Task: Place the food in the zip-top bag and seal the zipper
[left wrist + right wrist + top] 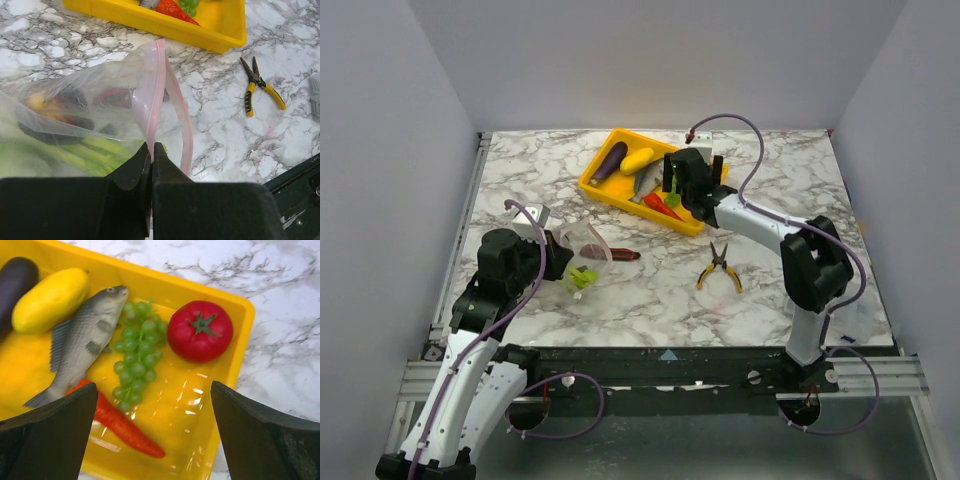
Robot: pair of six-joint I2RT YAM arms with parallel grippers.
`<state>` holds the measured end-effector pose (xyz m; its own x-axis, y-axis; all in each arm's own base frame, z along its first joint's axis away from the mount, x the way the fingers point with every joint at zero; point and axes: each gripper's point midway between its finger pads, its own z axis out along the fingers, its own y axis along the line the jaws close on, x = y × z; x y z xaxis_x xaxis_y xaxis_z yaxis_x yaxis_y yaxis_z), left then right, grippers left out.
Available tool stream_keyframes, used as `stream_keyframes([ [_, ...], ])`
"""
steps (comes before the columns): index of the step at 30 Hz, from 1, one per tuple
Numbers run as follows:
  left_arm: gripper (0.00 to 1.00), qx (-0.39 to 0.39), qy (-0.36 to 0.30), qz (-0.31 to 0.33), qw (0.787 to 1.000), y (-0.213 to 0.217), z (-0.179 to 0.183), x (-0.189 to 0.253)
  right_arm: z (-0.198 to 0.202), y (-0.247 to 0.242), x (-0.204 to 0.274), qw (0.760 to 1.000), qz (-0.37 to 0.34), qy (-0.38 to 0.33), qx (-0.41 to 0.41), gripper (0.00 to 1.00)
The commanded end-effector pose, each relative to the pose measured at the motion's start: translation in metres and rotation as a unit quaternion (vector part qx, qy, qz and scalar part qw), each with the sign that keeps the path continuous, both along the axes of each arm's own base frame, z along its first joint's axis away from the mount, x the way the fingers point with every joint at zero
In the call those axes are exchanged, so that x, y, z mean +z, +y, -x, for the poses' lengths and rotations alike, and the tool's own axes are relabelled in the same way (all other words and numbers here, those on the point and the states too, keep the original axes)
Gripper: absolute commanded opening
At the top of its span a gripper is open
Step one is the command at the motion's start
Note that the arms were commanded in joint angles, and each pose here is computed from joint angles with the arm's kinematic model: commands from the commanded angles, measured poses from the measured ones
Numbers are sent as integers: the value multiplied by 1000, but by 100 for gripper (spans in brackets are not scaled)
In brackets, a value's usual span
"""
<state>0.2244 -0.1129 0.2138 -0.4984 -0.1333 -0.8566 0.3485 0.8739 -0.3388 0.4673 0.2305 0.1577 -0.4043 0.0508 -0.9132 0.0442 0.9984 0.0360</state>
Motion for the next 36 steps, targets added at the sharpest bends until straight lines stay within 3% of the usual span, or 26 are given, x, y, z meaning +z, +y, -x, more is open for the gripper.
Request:
stream_keyframes([
  [1,0,-3,-16,2,1000,0,0,7,-24,-26,-5,994,96,2,-48,96],
  [15,0,-11,-11,5,1000,-3,0,6,-80,-53,-53,984,167,43,-49,98],
  [26,0,-12,-6,5,1000,-4,-1,4,-90,-57,-88,978,190,72,-40,96],
  [33,0,-12,-9,5,1000,-3,-1,4,-90,-58,-105,976,199,87,-32,89],
  [36,0,-10,-6,3,1000,-3,-1,3,-91,-59,-108,975,202,90,-31,77],
])
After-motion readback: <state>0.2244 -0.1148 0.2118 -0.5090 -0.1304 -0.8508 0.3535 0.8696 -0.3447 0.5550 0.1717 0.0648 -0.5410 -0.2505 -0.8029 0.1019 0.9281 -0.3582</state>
